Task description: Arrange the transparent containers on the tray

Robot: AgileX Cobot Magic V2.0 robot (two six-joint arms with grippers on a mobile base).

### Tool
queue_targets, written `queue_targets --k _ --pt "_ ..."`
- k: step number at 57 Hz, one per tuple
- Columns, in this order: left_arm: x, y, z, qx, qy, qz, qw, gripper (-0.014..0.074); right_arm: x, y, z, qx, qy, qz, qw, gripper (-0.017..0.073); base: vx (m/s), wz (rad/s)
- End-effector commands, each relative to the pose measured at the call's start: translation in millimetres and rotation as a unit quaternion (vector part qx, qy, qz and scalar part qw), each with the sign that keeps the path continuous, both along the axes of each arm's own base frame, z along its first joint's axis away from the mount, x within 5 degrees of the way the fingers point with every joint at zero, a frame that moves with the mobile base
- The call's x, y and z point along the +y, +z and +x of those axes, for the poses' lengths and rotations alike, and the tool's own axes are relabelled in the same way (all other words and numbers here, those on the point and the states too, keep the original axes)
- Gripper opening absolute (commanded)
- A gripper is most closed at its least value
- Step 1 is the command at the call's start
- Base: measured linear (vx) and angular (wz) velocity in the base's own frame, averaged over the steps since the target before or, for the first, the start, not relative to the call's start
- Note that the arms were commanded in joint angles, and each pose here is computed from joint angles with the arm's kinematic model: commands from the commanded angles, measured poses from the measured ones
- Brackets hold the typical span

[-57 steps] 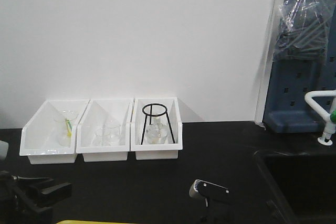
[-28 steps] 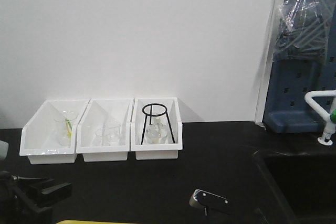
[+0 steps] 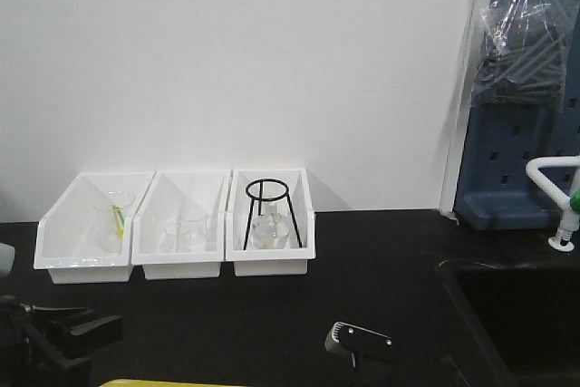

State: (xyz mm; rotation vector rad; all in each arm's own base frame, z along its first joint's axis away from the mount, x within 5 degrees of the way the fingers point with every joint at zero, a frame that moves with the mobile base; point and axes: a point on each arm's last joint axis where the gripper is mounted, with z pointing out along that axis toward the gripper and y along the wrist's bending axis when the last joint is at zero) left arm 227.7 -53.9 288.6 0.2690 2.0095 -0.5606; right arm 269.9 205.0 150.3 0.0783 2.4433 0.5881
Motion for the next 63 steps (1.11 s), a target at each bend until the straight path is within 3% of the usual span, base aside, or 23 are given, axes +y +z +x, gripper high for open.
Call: queue_targets --k 1,5,11,18,28,38,43,47,56,63 --pt "0.2 10 -3 -0.024 -0.017 0.03 0.999 0.0274 1 36 5 -0.079 0.019 0.014 0.997 0.0395 0.0 0.0" --pt "-1.3 10 -4 -0.021 -0.026 0.027 0.999 0.0166 0 50 2 -0.106 0.041 0.01 0.993 0.0342 0.0 0.0" --pt "-5.1 10 -7 -0.015 -0.05 0.019 0.998 -0.001 -4 77 -7 -0.154 0.09 -0.007 0.984 0.0188 0.0 0.0" --pt "-8.8 12 -13 -0.014 -0.075 0.01 0.997 -0.0007 -13 111 -23 -0.206 0.144 -0.038 0.967 -0.0015 0.0 0.0" --pt "-8.6 23 -33 -0.044 -0.08 0.008 0.996 -0.0003 -33 151 -49 -0.268 0.194 -0.088 0.94 -0.0013 0.0 0.0" --pt "-6.9 22 -59 -0.063 -0.076 0.003 0.995 -0.0001 -53 188 -72 -0.335 0.196 -0.095 0.917 -0.0013 0.0 0.0" --pt "-5.3 19 -69 -0.072 -0.069 0.005 0.995 -0.0001 -60 201 -81 -0.379 0.196 -0.098 0.899 -0.0013 0.0 0.0" --pt "-4.8 19 -77 -0.083 -0.069 0.006 0.994 -0.0001 -65 203 -90 -0.415 0.194 -0.09 0.884 -0.0013 0.0 0.0" --pt "-4.4 27 -91 -0.113 -0.07 0.005 0.991 -0.0001 -76 189 -106 -0.454 0.183 -0.057 0.87 -0.0013 0.0 0.0" --pt "-4.8 31 -98 -0.128 -0.075 0.004 0.989 -0.0001 -78 188 -110 -0.471 0.18 -0.046 0.862 -0.0013 0.0 0.0"
